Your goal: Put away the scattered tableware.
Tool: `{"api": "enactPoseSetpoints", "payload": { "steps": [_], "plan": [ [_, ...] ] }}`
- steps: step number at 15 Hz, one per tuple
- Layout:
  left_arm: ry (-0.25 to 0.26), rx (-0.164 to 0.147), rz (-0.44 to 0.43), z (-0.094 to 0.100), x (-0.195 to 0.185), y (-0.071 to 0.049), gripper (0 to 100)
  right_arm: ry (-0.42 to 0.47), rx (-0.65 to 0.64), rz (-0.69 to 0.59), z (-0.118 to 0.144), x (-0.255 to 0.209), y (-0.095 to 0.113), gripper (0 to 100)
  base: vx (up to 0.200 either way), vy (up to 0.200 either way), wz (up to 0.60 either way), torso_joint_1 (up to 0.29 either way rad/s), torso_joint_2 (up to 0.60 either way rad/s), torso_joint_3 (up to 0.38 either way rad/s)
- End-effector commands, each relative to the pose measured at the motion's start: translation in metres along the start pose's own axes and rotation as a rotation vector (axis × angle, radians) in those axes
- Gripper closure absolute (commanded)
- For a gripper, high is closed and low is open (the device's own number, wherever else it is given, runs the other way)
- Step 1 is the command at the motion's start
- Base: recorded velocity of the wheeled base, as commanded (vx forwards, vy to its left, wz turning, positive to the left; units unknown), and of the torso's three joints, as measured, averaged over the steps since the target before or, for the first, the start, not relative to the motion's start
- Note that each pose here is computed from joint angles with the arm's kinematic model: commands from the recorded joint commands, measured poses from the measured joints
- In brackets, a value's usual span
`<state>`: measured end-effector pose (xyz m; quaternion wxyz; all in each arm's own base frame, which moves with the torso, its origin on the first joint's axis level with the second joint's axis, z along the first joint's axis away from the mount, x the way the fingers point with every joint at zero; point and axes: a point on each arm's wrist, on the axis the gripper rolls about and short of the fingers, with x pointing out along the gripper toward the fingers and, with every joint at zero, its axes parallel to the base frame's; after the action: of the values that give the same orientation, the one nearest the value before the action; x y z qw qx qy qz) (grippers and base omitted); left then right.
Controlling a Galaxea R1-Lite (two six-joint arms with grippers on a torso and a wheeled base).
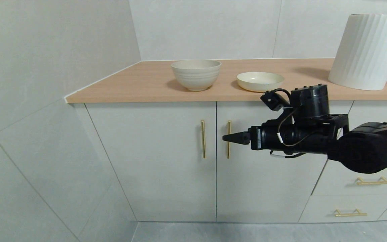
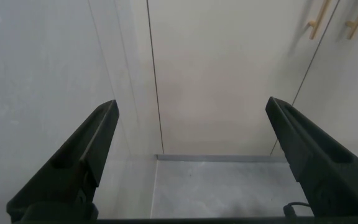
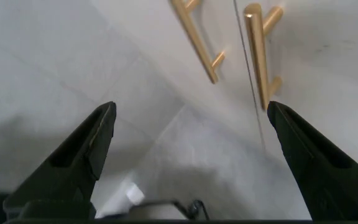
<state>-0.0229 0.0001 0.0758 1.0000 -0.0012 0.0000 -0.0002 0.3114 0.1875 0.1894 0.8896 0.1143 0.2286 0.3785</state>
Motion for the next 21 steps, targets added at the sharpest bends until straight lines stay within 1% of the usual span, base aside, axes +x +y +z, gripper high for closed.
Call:
{"api": "enactPoseSetpoints", "payload": {
  "steps": [1, 3, 5, 7, 11, 13, 21],
  "plan": [
    [0.000, -0.001, 0.000, 0.000, 0.000, 0.000, 0, 0.039, 0.032, -0.045, -0.027, 0.035, -0.020, 0, 0.000, 0.000, 0.00, 0.000, 0.00, 0.000],
    [0.000, -0.001, 0.000, 0.000, 0.000, 0.000, 0, -0.031, 0.015, -0.081, -0.036, 0.053, -0.031, 0, 0.000, 0.000, 0.00, 0.000, 0.00, 0.000],
    [0.000, -0.001, 0.000, 0.000, 0.000, 0.000, 0, -0.088, 0.011, -0.095, -0.039, 0.061, -0.036, 0, 0.000, 0.000, 0.00, 0.000, 0.00, 0.000],
    [0.000, -0.001, 0.000, 0.000, 0.000, 0.000, 0, -0.102, 0.047, -0.091, -0.039, 0.064, -0.036, 0, 0.000, 0.000, 0.00, 0.000, 0.00, 0.000],
    [0.000, -0.001, 0.000, 0.000, 0.000, 0.000, 0, -0.127, 0.074, -0.078, -0.042, 0.072, -0.038, 0, 0.000, 0.000, 0.00, 0.000, 0.00, 0.000],
    [0.000, -0.001, 0.000, 0.000, 0.000, 0.000, 0, -0.156, 0.087, -0.053, -0.045, 0.078, -0.035, 0, 0.000, 0.000, 0.00, 0.000, 0.00, 0.000],
    [0.000, -0.001, 0.000, 0.000, 0.000, 0.000, 0, -0.184, 0.120, -0.009, -0.047, 0.086, -0.026, 0, 0.000, 0.000, 0.00, 0.000, 0.00, 0.000]
  ]
}}
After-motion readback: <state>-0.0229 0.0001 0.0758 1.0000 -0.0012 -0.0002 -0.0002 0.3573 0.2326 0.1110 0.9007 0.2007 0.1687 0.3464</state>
